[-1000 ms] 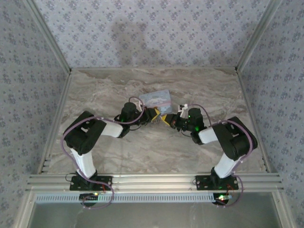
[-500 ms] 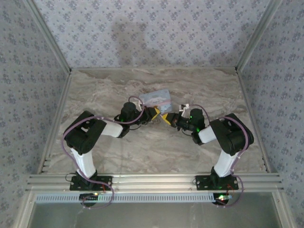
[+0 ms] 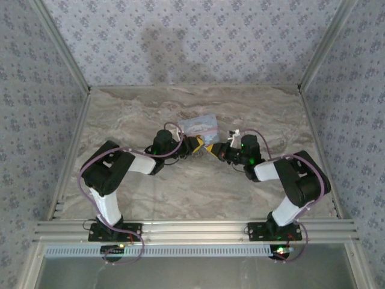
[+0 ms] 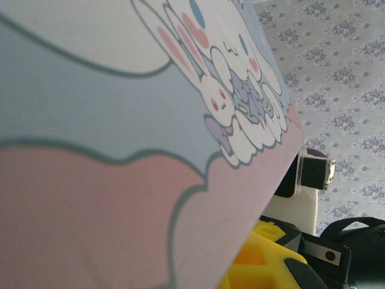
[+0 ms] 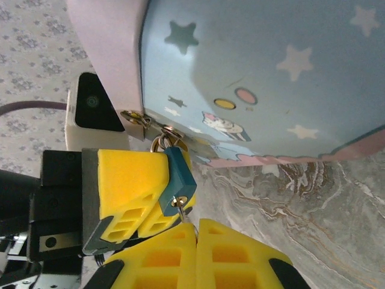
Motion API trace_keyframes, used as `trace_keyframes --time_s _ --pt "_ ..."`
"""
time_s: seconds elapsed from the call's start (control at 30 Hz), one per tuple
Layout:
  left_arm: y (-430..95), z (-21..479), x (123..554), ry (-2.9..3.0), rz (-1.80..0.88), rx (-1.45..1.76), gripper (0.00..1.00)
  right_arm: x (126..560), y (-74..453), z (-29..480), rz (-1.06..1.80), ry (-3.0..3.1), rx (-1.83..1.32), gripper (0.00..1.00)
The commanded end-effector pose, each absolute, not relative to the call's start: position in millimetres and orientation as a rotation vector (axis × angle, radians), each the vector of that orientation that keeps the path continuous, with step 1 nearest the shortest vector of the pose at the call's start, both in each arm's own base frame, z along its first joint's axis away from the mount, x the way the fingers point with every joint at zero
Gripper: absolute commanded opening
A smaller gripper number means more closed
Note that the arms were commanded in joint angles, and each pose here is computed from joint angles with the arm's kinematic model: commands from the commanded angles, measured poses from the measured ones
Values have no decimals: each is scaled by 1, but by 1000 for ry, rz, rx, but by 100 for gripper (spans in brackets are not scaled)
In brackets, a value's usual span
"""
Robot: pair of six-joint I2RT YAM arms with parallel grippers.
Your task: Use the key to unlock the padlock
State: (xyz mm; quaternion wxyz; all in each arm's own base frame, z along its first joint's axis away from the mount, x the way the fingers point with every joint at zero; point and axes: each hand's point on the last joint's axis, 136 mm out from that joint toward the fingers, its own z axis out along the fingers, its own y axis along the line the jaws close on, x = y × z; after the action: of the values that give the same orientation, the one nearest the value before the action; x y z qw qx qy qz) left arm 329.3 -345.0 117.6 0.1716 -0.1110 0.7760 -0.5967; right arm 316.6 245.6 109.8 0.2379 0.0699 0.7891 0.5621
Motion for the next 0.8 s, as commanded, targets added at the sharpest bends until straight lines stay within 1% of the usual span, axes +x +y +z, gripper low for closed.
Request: trace_keyframes --time_s 0.0,0.2,0.37,0.5,0.67,0.77 --pt "-366 145 304 2153 -1855 -140 0 318 256 124 1477 2122 108 0" --pt "-367 147 304 2139 -1868 -137 0 317 258 137 1506 2033 175 0" --pt "-367 148 303 2129 -1880 -136 0 310 264 132 1389 2037 72 0" --pt "-367 149 302 2123 -1883 -132 0 308 265 135 1421 2001 55 0" --pt "-367 151 302 2114 -1891 -126 0 312 271 149 1575 1931 140 0" --pt "-367 152 302 2112 -1896 -124 0 313 268 148 1578 1931 160 0"
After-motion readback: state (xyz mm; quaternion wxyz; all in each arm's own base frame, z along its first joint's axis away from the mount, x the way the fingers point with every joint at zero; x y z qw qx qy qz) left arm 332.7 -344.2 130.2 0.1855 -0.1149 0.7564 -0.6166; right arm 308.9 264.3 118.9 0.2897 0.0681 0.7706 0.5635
